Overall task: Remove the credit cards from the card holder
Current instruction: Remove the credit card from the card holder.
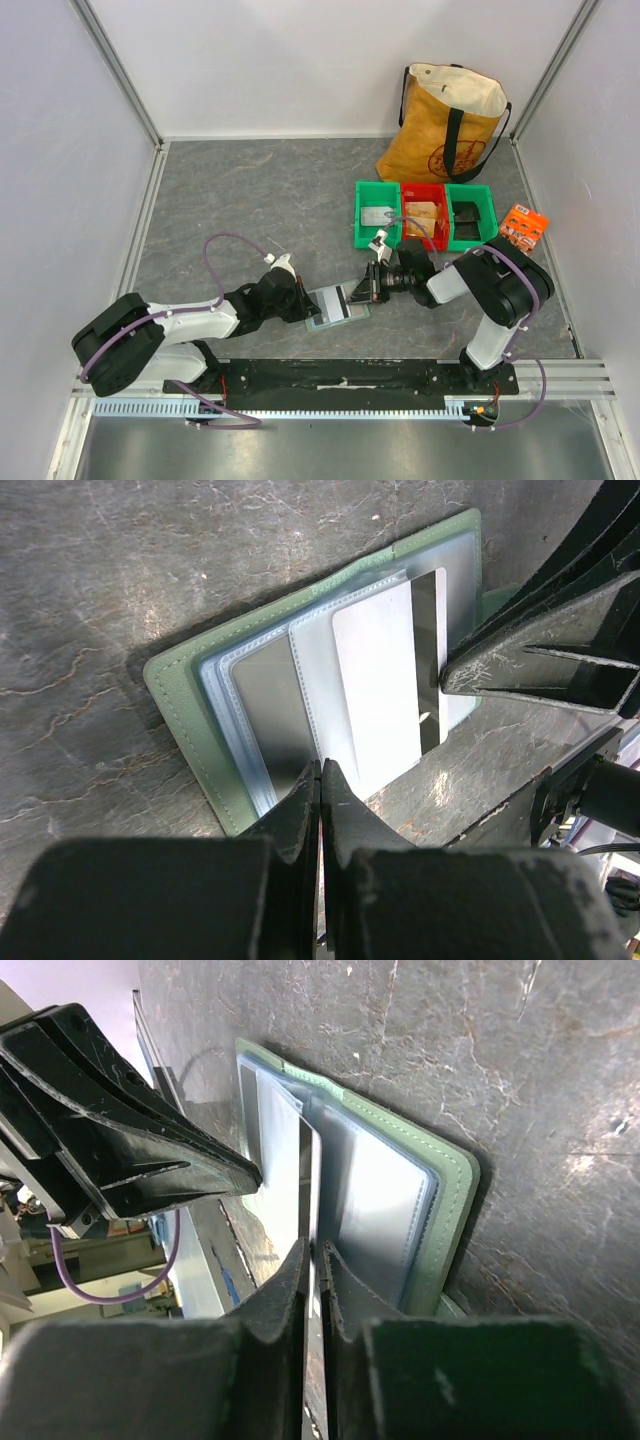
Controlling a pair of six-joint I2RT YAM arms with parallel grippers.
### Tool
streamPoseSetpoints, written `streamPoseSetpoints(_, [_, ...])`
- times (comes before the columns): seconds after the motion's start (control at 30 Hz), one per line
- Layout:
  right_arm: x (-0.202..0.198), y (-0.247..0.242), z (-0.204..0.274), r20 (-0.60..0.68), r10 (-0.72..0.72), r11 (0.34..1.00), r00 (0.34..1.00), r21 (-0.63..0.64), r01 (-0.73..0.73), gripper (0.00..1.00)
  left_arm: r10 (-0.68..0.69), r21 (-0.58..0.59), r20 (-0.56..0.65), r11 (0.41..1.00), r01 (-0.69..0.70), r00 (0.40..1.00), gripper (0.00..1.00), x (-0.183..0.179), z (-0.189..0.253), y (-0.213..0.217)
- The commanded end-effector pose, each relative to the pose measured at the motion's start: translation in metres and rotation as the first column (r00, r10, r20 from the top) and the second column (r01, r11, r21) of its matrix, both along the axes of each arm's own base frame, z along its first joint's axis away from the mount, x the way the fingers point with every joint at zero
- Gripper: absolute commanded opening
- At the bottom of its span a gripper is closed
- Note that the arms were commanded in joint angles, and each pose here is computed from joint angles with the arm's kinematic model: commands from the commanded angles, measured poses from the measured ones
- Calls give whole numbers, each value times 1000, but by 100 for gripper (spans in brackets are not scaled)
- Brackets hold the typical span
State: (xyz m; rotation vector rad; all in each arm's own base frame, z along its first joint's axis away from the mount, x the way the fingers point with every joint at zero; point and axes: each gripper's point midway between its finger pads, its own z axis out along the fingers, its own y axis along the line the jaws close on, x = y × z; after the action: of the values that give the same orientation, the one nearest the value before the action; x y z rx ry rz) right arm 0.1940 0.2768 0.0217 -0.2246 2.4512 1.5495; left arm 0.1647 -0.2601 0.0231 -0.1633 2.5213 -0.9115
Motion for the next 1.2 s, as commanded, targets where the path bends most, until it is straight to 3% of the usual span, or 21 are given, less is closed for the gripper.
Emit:
streamPoseSetpoints(0.0, [3, 2, 8, 22, 16, 1000, 1000, 23, -17, 16, 27, 120, -51, 993, -20, 998, 2, -12, -27, 25])
streamPoseSetpoints(0.2, [7, 9, 9, 28, 25, 1000, 999, 17, -26, 22, 21, 121, -50, 993, -15, 999, 2, -12, -27, 24])
streamPoseSetpoints(0.5, [6, 19, 7, 29, 47, 999, 998, 11, -47, 22, 15, 120, -49, 993, -9, 999, 2, -11, -26, 23])
streamPoseSetpoints(0.6, [6, 20, 4, 24, 52, 999, 998, 6, -52, 19, 16, 121, -48, 993, -10, 999, 2, -12, -26, 24])
streamPoseSetpoints(0.77, [5, 15, 4, 35, 53, 999, 998, -6, -53, 0, 20, 121, -52, 993, -14, 998, 2, -13, -28, 25])
streamPoseSetpoints(1.17, [14, -35, 6, 56, -29, 994, 998, -106, 35, 0, 32, 118, -43, 993, -27, 999, 2, -12, -27, 28])
